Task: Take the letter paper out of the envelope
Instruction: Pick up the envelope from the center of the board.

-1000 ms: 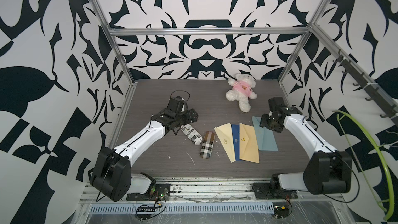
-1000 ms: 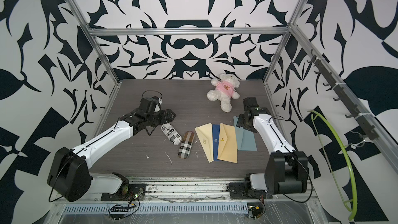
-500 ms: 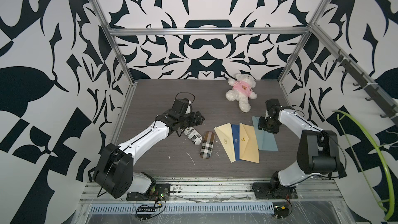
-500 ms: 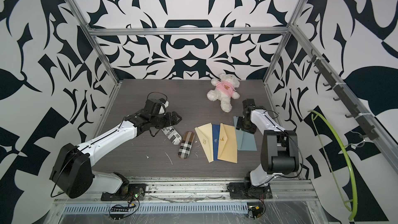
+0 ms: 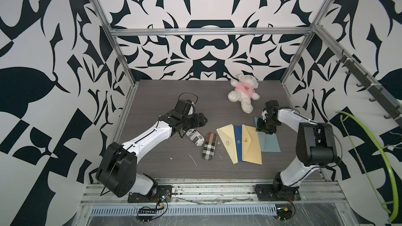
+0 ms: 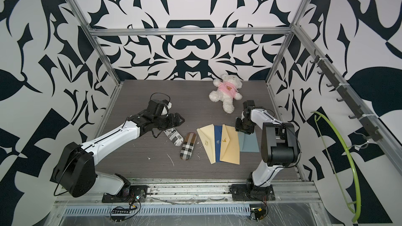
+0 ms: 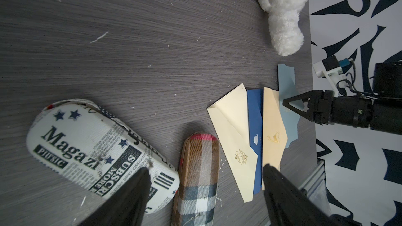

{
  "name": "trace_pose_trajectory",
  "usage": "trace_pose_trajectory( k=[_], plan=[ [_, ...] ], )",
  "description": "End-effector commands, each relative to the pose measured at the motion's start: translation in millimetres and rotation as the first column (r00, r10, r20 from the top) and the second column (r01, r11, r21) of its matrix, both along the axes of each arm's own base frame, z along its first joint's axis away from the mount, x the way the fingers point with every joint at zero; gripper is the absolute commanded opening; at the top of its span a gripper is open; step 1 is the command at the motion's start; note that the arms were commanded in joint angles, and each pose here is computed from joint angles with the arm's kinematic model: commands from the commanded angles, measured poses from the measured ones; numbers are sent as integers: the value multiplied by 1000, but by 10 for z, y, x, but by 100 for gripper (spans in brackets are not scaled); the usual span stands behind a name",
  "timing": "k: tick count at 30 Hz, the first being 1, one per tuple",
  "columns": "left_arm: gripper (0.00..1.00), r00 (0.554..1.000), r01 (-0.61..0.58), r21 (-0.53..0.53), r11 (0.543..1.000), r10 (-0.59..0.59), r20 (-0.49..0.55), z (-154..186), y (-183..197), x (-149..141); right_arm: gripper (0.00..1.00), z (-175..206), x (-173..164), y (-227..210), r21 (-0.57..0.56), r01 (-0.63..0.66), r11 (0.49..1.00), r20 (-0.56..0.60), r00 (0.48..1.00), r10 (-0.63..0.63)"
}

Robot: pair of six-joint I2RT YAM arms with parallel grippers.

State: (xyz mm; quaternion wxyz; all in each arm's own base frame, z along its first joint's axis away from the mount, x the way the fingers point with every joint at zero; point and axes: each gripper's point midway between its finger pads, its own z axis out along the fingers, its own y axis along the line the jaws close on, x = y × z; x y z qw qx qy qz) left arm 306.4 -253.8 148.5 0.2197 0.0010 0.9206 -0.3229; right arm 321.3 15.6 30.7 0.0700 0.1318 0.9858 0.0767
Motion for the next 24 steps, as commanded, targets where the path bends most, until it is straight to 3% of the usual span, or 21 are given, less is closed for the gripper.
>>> trace_pose_trajectory(
  k=[1, 4, 9, 16, 19, 24],
  plan=[
    [86, 1000, 20, -3, 1000, -20, 2, 51, -47, 13, 36, 105, 80, 31, 18, -20, 1000, 33, 999, 20],
    [86, 1000, 19, -6, 1000, -19, 7, 77, -53, 30, 26, 115, 74, 5, 0, -23, 1000, 32, 999, 23],
    [86, 1000, 20, -9, 1000, -20, 13, 137, -67, 45, 0, 234, 105, -72, -59, -26, 998, 54, 998, 29],
    [86, 1000, 8, -25, 1000, -7, 28, 304, -83, 86, 0, 808, 191, -173, -262, -18, 965, 163, 985, 62],
    [86, 999, -4, -44, 999, 6, 41, 471, -102, 129, 0, 1244, 224, -212, -385, 21, 923, 233, 970, 75],
    [88, 995, -65, -116, 991, 73, 63, 847, -118, 285, 0, 1999, 288, -8, -486, 26, 874, 361, 916, 174]
  ],
)
